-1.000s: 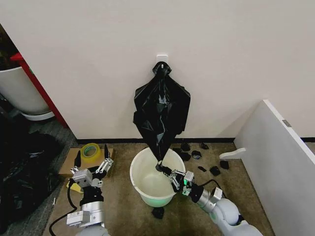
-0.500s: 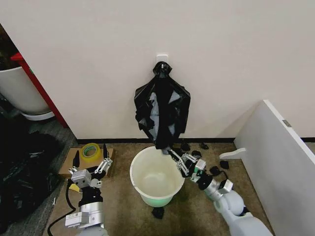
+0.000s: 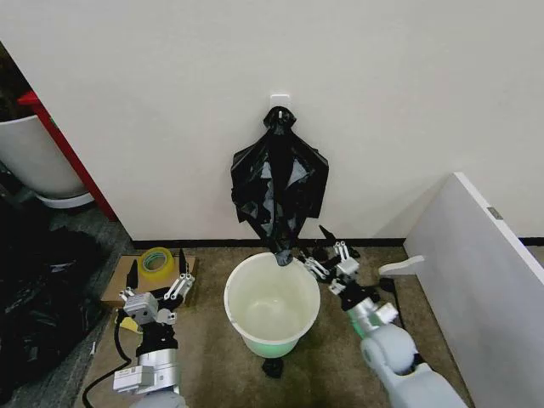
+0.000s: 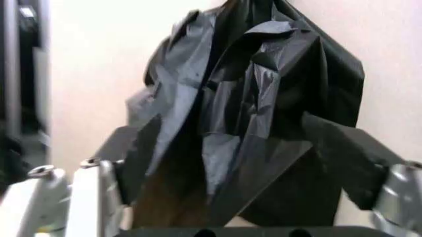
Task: Place the garbage bag over the trash bin.
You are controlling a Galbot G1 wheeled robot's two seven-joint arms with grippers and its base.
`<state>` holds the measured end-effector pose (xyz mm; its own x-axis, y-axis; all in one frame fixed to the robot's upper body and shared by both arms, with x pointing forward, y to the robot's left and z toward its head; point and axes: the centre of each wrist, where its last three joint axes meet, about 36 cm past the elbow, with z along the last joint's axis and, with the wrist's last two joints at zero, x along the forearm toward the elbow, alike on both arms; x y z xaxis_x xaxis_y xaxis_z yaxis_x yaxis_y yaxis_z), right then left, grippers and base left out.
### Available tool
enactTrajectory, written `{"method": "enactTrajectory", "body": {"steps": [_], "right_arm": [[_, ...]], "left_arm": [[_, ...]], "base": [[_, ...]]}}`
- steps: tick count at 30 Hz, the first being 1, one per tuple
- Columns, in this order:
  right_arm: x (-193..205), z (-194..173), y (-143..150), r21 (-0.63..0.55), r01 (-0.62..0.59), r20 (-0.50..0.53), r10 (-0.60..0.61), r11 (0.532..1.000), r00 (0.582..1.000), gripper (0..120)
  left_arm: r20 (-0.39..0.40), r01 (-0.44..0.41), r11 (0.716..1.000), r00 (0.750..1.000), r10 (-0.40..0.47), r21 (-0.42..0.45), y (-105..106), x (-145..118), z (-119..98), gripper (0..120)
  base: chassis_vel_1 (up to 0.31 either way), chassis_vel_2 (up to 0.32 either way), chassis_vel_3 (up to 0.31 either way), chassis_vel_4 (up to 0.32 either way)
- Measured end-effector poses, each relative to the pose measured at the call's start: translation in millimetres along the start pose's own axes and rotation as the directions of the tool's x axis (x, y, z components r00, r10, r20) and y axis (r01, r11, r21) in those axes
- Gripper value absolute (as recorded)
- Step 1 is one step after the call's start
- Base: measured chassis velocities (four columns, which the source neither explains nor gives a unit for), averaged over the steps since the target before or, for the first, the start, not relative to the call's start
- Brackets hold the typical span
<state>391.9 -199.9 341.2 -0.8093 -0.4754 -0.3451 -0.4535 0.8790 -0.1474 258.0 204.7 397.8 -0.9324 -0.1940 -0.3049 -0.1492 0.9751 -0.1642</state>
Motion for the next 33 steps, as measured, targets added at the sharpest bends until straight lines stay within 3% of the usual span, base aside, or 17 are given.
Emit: {"method": "enactTrajectory", "body": {"steps": [6,10,18,21,25,30,33], "right_arm": [[-20.6,0.2,17.9,0.204,-0.044,-0.053,0.056,0.978,0.997,98],[-37.1,-2.4,35.1,0.286,-0.08,-0.081,0.107,0.955,0.991,97],[-61.6,6.9,59.3,0.485,-0.151,-0.121,0.237,0.861,0.964,71],[-64.7,7.0,70.5,0.491,-0.183,-0.149,0.289,0.852,0.946,58],[-69.1,8.5,80.1,0.497,-0.214,-0.174,0.338,0.841,0.925,54],[-75.0,8.6,91.1,0.515,-0.261,-0.195,0.408,0.816,0.892,41],[-76.1,8.2,94.1,0.524,-0.282,-0.195,0.436,0.803,0.879,27]], "left_arm": [[-0.009,0.0,1.0,1.0,0.0,-0.004,1.3,-0.4,3.6,100],[-0.014,0.001,1.0,1.0,-0.001,-0.007,2.0,-1.1,6.7,100],[-0.021,0.004,1.0,1.0,-0.005,-0.01,2.8,-2.6,11.4,100],[-0.023,0.006,1.0,1.0,-0.007,-0.009,2.4,-3.0,12.9,100],[-0.024,0.007,1.0,1.0,-0.007,-0.008,1.9,-3.2,13.6,100],[-0.023,0.007,1.0,1.0,-0.008,-0.007,1.6,-3.5,13.6,100],[-0.024,0.008,1.0,1.0,-0.008,-0.007,1.6,-3.3,13.6,100]], "base": [[0.0,0.0,0.0,0.0],[0.0,0.0,0.0,0.0],[0.0,0.0,0.0,0.0],[0.0,0.0,0.0,0.0],[0.0,0.0,0.0,0.0],[0.0,0.0,0.0,0.0],[0.0,0.0,0.0,0.0]]}}
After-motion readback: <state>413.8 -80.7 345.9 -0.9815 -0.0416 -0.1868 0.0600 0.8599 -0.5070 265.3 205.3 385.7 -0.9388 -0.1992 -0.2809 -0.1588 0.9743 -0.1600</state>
